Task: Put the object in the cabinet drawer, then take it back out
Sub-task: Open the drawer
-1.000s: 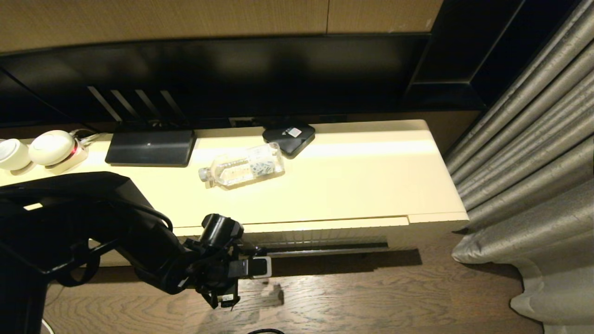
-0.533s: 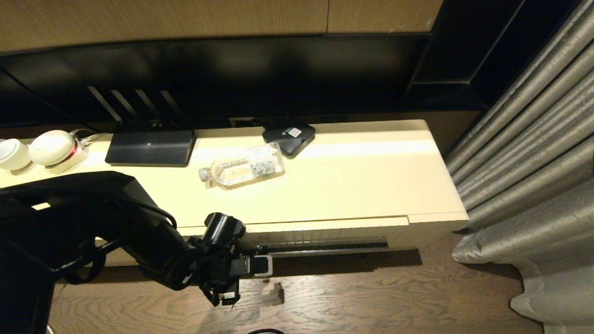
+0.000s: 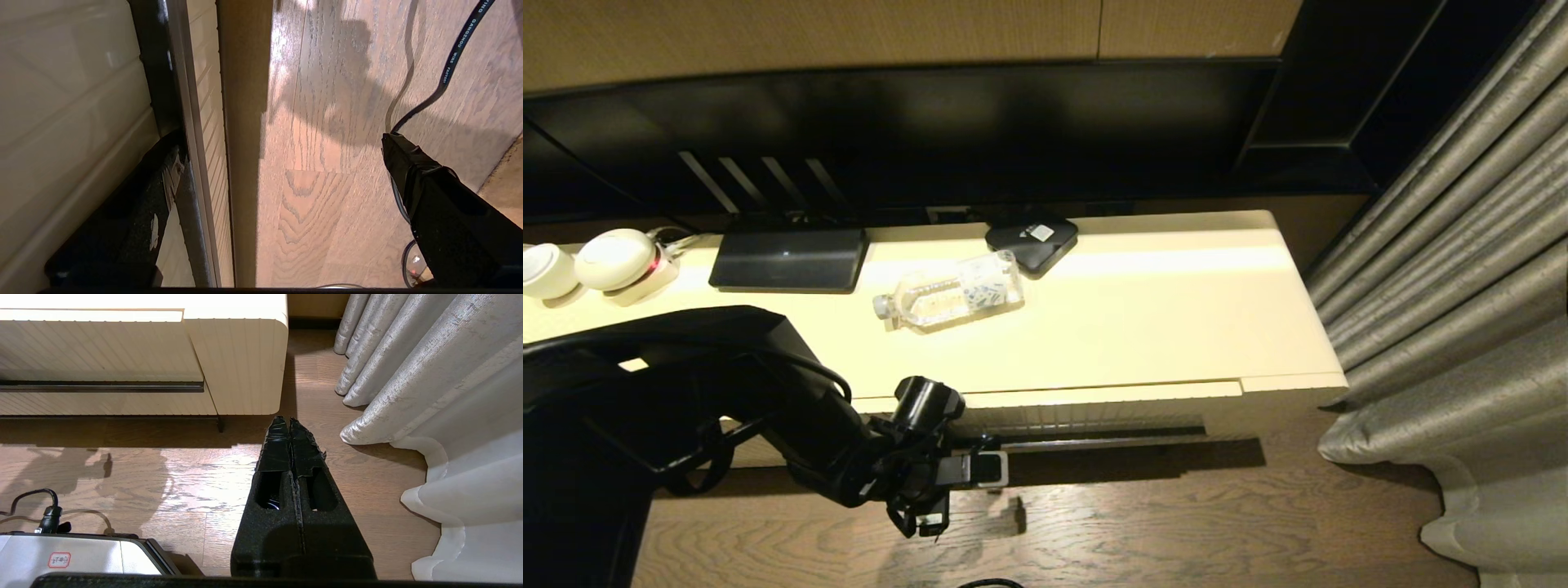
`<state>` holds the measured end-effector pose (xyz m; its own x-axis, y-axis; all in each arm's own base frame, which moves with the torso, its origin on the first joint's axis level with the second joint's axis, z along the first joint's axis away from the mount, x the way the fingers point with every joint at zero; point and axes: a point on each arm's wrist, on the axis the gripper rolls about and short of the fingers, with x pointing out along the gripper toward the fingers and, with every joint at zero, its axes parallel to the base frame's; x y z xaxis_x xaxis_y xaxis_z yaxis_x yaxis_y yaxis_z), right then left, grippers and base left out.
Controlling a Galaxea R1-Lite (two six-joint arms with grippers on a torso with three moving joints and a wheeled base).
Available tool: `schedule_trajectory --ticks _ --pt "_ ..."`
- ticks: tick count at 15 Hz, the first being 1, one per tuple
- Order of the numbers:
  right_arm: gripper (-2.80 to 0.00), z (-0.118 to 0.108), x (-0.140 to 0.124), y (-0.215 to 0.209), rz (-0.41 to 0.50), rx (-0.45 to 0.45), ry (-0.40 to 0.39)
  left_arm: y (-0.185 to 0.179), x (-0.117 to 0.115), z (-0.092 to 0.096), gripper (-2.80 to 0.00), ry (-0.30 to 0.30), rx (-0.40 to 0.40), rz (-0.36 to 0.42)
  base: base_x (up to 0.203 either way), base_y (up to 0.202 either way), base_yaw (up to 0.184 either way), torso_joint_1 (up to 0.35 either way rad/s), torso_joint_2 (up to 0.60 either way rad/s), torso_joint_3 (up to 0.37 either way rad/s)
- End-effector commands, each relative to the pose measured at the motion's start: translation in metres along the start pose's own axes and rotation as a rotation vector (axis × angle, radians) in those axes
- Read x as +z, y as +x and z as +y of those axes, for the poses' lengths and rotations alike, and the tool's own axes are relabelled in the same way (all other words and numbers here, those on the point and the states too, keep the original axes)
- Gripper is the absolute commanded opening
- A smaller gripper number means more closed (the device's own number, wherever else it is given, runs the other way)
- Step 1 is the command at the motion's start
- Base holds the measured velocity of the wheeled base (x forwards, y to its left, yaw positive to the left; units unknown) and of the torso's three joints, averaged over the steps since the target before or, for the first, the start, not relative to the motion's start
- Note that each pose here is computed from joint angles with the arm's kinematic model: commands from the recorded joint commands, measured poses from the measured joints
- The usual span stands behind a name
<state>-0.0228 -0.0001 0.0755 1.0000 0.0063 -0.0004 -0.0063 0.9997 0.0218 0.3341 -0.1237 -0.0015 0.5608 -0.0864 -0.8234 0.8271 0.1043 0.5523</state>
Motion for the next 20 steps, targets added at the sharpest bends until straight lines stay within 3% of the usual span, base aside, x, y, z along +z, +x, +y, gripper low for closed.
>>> schedule_trajectory --ticks 1,11,20 --pt "-2.8 0.0 0.0 0.0 0.001 0.0 0.0 -0.001 0.001 0.002 0.0 0.01 0.007 -0.003 0.0 0.0 0.0 0.0 0.0 0.0" --pt "-2.8 0.0 0.0 0.0 0.003 0.001 0.0 -0.008 -0.007 -0.022 0.0 0.028 -0.072 0.012 0.0 0.0 0.0 0.0 0.0 0.0" --pt "-2.8 0.0 0.0 0.0 0.001 0.0 0.0 -0.026 -0.011 -0.042 0.0 0.036 -0.136 -0.032 0.0 0.0 0.0 0.0 0.0 0.0"
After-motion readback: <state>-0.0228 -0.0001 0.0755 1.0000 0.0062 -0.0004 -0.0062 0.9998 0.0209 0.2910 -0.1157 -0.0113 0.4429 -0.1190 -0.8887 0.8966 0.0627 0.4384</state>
